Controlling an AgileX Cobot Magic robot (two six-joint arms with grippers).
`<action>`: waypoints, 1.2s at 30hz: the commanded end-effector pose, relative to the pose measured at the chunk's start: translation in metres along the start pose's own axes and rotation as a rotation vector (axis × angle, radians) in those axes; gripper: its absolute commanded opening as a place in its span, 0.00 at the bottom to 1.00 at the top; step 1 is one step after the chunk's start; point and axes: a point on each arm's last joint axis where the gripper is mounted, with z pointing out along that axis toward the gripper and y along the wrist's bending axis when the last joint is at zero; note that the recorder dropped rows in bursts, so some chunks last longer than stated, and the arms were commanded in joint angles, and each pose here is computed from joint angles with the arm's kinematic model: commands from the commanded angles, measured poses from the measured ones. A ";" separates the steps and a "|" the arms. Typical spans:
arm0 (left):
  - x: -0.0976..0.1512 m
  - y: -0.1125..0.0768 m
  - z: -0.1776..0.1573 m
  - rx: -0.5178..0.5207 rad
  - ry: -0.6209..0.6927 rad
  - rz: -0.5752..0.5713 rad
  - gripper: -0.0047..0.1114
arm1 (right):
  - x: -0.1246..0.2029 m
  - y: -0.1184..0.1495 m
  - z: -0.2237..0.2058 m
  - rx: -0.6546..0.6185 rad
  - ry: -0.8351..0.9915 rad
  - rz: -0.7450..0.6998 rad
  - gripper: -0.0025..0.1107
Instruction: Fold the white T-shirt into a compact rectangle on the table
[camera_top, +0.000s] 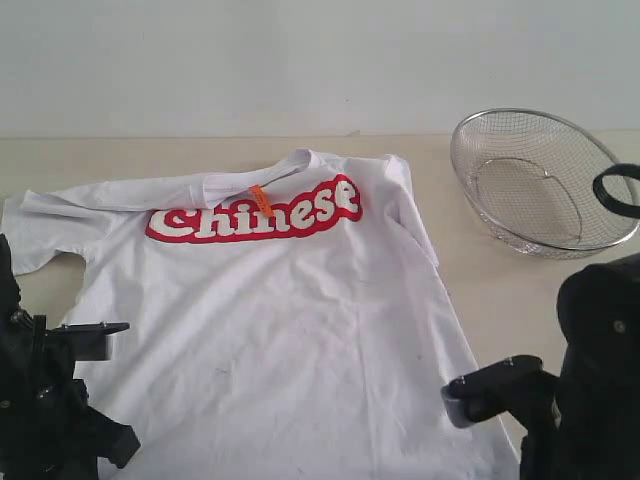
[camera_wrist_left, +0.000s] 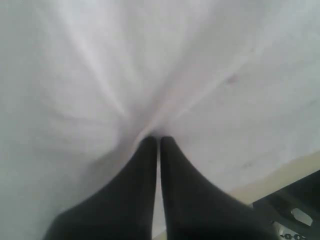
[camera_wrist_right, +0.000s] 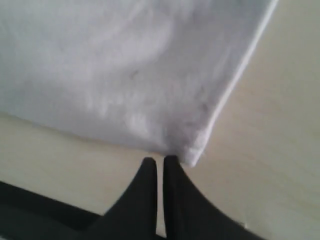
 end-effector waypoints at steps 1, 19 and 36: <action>0.000 0.004 0.004 -0.031 0.005 0.003 0.08 | 0.011 -0.003 0.005 -0.002 0.072 -0.002 0.02; -0.010 -0.019 -0.065 -0.036 -0.233 0.076 0.08 | -0.055 0.024 -0.119 -0.057 -0.533 -0.087 0.02; -0.140 0.008 -0.146 -0.387 -0.467 0.444 0.11 | -0.159 0.005 -0.100 -0.128 -0.498 -0.111 0.02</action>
